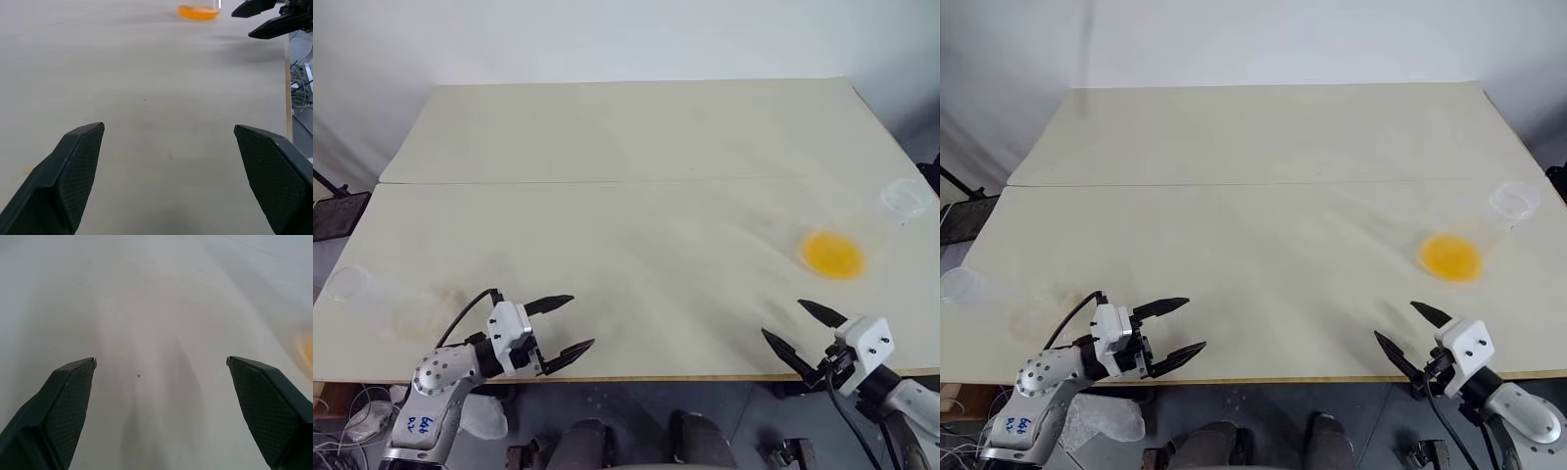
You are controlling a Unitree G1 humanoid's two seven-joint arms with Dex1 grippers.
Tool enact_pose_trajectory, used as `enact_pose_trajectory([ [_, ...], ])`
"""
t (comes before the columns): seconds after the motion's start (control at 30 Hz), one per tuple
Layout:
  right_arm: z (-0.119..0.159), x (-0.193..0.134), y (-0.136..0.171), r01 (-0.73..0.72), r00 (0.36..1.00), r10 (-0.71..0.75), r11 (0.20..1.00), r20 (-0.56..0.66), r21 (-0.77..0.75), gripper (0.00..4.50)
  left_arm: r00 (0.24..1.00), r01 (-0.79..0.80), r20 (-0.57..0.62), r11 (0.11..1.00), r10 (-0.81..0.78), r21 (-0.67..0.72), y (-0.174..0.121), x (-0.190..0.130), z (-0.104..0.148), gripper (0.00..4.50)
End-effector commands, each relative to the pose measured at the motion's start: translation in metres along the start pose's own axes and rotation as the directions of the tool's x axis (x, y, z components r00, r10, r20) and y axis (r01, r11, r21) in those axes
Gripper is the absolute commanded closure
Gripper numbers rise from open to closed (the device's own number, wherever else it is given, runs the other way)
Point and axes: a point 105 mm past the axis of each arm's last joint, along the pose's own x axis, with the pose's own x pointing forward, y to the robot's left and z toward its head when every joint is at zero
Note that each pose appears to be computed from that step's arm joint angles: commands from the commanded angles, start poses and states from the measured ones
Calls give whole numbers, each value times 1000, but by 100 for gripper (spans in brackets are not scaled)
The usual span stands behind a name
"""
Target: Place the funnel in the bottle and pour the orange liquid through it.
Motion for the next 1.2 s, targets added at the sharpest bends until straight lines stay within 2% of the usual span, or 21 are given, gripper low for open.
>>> enact_pose_trajectory([
  [0.03, 15, 4, 1, -14, 999, 15, 999, 46, -32, 3, 1000, -15, 27, 1000, 15, 26, -1, 4, 10, 0],
  [0.17, 18, 8, 1, -20, 998, 22, 999, 59, -32, 3, 997, -80, 13, 997, 80, 19, 5, 8, 10, 0],
  [0.47, 29, 27, 5, -68, 992, 71, 997, 101, -30, 3, 987, -152, 58, 988, 150, 21, 11, 9, 26, 0],
  [0.6, 43, 53, 11, -127, 978, 128, 992, 165, -20, 3, 940, -335, 85, 940, 330, 67, 33, -26, 41, 0],
  [0.73, 48, 72, 18, -181, 966, 179, 983, 188, -7, 3, 885, -465, 74, 883, 460, 67, 35, -61, 47, 0],
  [0.9, 49, 85, 24, -244, 950, 240, 970, 201, -1, 3, 826, -561, 58, 827, 561, -13, 18, -95, 49, 0],
  [1.07, 47, 96, 28, -289, 936, 283, 957, 211, 2, 3, 732, -676, 67, 735, 678, -46, 7, -123, 53, 0],
  [1.2, 45, 101, 30, -321, 926, 313, 947, 210, 2, 3, 607, -782, 100, 615, 788, -104, -3, -151, 58, 0],
])
